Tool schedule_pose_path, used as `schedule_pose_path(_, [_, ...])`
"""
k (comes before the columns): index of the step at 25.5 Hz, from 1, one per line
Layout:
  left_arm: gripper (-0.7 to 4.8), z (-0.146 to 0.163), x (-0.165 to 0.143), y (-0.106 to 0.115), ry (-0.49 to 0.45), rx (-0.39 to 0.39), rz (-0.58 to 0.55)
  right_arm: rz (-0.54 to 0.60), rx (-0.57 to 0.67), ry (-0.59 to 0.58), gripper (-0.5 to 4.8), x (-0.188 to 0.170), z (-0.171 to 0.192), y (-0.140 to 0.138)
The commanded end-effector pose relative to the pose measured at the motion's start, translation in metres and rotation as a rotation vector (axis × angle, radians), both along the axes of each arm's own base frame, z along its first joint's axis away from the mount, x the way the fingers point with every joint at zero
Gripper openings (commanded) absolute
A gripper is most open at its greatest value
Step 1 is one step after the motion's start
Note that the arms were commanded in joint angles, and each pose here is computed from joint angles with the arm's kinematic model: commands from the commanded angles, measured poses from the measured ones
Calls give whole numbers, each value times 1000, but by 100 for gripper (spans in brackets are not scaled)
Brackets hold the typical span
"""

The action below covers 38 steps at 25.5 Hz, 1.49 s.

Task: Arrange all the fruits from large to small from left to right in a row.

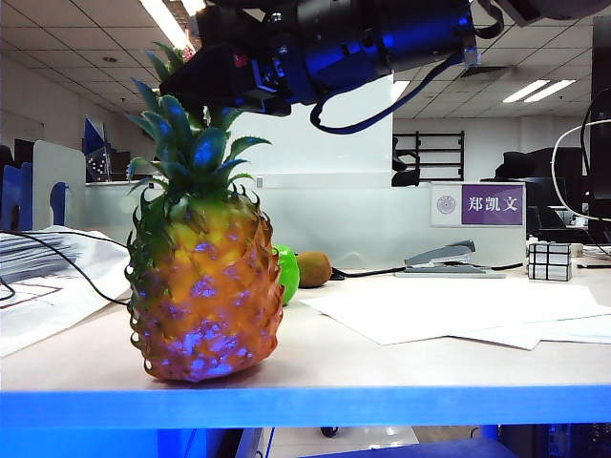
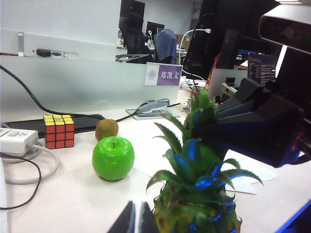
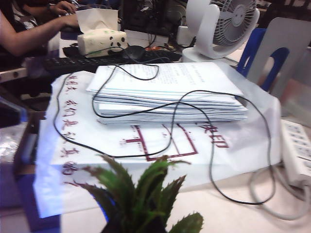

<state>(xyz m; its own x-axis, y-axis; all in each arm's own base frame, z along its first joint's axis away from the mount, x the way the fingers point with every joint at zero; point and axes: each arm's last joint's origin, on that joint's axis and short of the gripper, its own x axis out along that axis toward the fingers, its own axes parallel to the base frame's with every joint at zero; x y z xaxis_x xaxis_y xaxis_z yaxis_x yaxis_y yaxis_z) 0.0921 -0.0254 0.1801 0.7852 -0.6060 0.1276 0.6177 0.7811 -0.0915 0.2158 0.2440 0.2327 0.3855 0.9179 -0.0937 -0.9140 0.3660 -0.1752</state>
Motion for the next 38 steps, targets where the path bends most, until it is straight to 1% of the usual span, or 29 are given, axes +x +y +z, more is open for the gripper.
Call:
schedule_pose_path(1, [26,1,-1,-1,-9,0,-24,-65,-9,-100,-2,3,6,0])
schedule_pose_path(6, [26,1,-1,-1,-9,0,-24,-74,-11,-98,-1,6,6,-3])
schedule_pose_path(7, [26,1,-1,-1,-9,0,-24,-74,-11,-99,6,6,6,-3])
schedule_pose_path(8, [26,1,-1,-1,-9,0,-24,-75,-10,-100,56,6,6,-3])
schedule_pose_path(9, [26,1,-1,-1,-9,1,-24,-77,-8,-102,152,6,6,-3])
schedule_pose_path(10, [26,1,-1,0,-9,1,-23,-100,-4,-107,345,6,7,-3])
schedule_pose_path(11, [27,1,-1,-1,-9,1,-24,-137,6,-120,444,7,8,-4])
schedule_pose_path(14, [27,1,-1,-1,-10,1,-24,-194,41,-153,456,11,13,-7])
schedule_pose_path(15, [27,1,-1,-1,-10,1,-24,-199,54,-165,474,12,15,-8])
schedule_pose_path(16, [27,1,-1,-1,-9,1,-24,-209,82,-188,479,14,18,-10])
schedule_pose_path(19, [29,1,-1,-1,-14,10,-47,-222,173,-264,479,15,30,-13])
schedule_pose_path(22, [30,1,-1,-1,-14,10,-47,-271,256,-337,479,20,41,-21])
schedule_pose_path(24, [30,1,-1,-1,-14,10,-47,-295,284,-363,479,25,47,-27])
schedule_pose_path(25, [30,1,-1,-1,-14,10,-47,-323,286,-370,479,29,49,-30])
schedule_pose_path(27, [30,1,-1,-1,-14,10,-46,-419,263,-359,479,41,50,-41])
schedule_pose_path(28, [30,1,-1,-1,-14,10,-46,-481,201,-303,479,56,44,-50])
schedule_pose_path(29, [30,1,-1,-1,-14,10,-46,-509,167,-262,479,65,40,-56])
schedule_pose_path(30, [30,1,-1,-1,-14,10,-47,-546,129,-206,479,82,32,-65])
schedule_pose_path(32, [31,1,-1,-1,-15,10,-45,-550,94,-150,479,109,15,-76])
schedule_pose_path(33, [31,1,-1,-1,-15,10,-45,-542,92,-124,479,117,10,-78])
schedule_pose_path(34, [31,1,-1,-1,-15,10,-45,-495,83,-36,479,134,-2,-84])
schedule_pose_path(35, [31,1,-1,-1,-15,10,-45,-470,75,12,479,141,-7,-85])
schedule_pose_path(36, [31,1,-1,-1,-15,10,-46,-424,50,103,479,155,-18,-86])
schedule_pose_path(37, [33,1,-1,-1,-15,11,-46,-406,34,133,479,160,-24,-85])
schedule_pose_path(38, [89,1,-1,-1,-17,13,-46,-375,1,197,479,170,-31,-83])
